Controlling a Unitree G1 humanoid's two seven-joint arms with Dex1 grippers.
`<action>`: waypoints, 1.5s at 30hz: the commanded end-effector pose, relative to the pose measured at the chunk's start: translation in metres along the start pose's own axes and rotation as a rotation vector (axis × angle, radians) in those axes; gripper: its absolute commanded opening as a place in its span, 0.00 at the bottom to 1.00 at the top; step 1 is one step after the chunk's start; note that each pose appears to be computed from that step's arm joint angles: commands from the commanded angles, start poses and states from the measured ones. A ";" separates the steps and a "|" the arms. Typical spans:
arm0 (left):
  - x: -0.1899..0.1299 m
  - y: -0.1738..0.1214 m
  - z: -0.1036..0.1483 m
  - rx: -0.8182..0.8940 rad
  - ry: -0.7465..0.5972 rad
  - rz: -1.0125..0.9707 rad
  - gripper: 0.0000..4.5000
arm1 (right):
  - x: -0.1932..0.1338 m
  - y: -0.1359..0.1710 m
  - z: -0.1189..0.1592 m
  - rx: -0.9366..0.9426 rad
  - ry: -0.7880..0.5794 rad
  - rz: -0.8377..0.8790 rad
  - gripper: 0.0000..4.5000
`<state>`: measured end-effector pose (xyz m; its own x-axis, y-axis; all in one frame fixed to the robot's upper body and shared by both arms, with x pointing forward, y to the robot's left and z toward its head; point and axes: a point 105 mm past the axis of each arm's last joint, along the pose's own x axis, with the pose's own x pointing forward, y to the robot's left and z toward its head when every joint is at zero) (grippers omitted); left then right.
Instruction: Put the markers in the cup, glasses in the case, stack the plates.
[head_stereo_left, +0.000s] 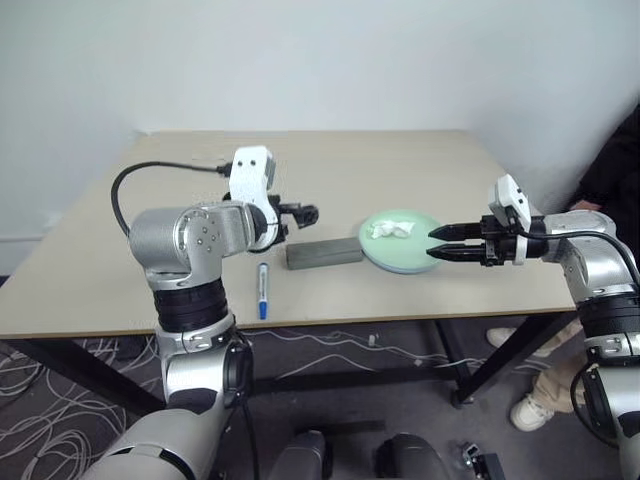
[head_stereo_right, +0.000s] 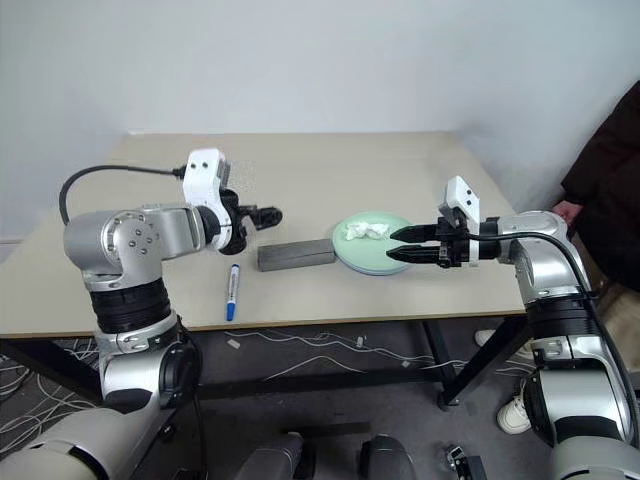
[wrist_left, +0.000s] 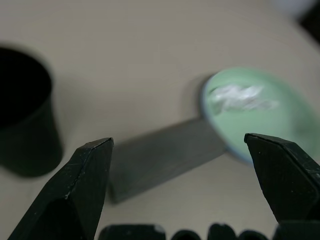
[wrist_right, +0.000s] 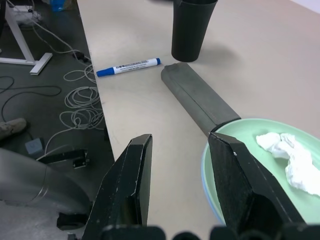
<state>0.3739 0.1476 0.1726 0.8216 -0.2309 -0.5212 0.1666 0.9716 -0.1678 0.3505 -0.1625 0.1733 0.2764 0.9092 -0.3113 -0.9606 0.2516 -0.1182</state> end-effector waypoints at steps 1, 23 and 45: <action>-0.001 0.029 -0.010 0.027 0.039 0.184 0.99 | -0.002 -0.005 0.018 -0.067 -0.014 -0.007 0.43; 0.030 0.037 -0.075 0.010 0.321 0.295 0.99 | 0.002 -0.001 0.018 -0.067 -0.021 0.006 0.43; 0.024 0.048 -0.048 0.174 0.240 0.251 0.10 | 0.004 -0.002 0.018 -0.078 -0.025 0.004 0.43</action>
<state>0.3654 0.1963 0.0880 0.6257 0.0850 -0.7755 0.0111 0.9930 0.1178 0.3516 -0.1524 0.1759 0.2520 0.9157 -0.3131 -0.9659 0.2179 -0.1401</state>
